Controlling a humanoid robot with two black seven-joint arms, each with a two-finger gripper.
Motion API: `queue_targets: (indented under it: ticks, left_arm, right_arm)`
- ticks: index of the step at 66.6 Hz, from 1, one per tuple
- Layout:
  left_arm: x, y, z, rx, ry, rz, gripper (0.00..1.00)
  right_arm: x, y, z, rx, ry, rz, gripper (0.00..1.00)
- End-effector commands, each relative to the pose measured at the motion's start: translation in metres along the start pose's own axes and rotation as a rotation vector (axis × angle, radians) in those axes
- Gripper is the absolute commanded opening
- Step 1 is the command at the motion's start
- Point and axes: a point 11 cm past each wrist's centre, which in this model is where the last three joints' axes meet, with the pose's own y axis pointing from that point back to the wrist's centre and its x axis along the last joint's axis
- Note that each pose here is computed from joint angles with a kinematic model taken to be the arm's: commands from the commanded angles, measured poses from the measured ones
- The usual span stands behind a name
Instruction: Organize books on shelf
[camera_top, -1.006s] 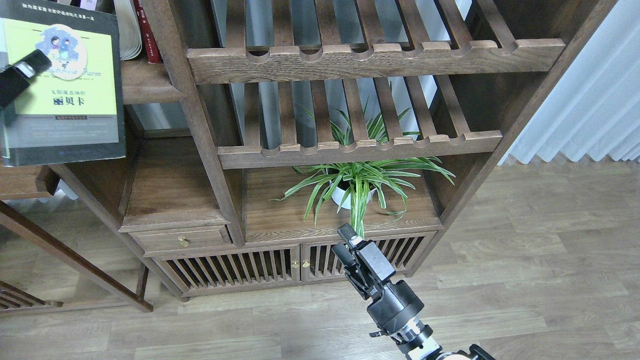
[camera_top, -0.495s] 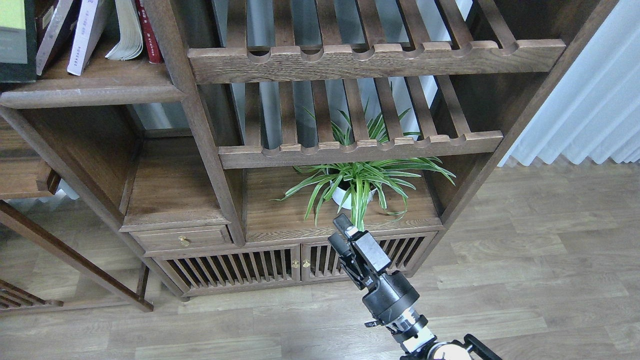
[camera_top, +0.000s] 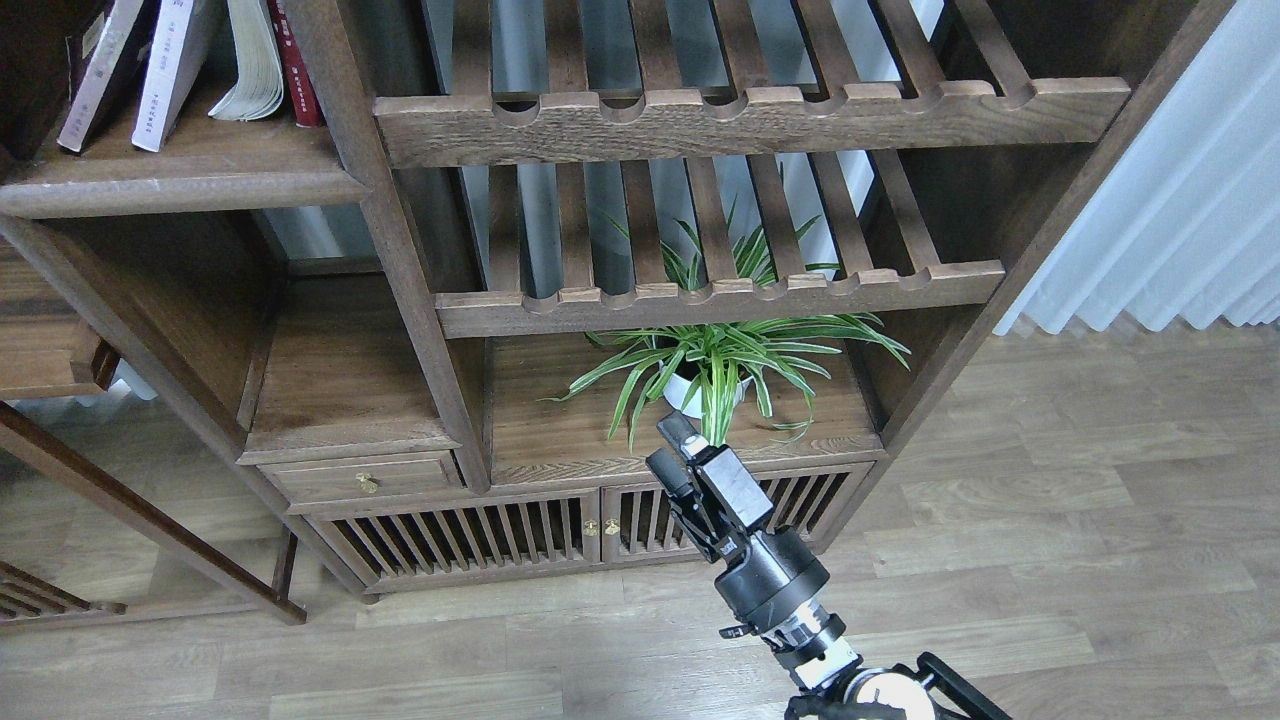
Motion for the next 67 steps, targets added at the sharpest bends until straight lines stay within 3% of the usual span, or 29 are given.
queue_targets:
  ticks: [1,25,45,67]
  left_arm:
    - [-0.002,-0.01,0.002,0.021,-0.015,-0.008,0.02]
    - [-0.002,-0.044,0.028,0.071,-0.118,0.01,0.03]
    - [-0.013,-0.092,-0.001,0.146,-0.113,-0.009,0.03]
    - [-0.013,-0.116,-0.014,0.178,-0.099,0.012,0.05]
  right_arm:
    - [-0.001,-0.002,-0.002,0.0,0.003,-0.006,0.98]
    - [-0.009,-0.014,-0.011,0.01,-0.002,-0.037,0.98]
    - [-0.012,-0.016,-0.021,0.03,0.011,-0.046,0.98]
    - [-0.011,-0.013,-0.022,0.035,0.011,-0.039,0.98]
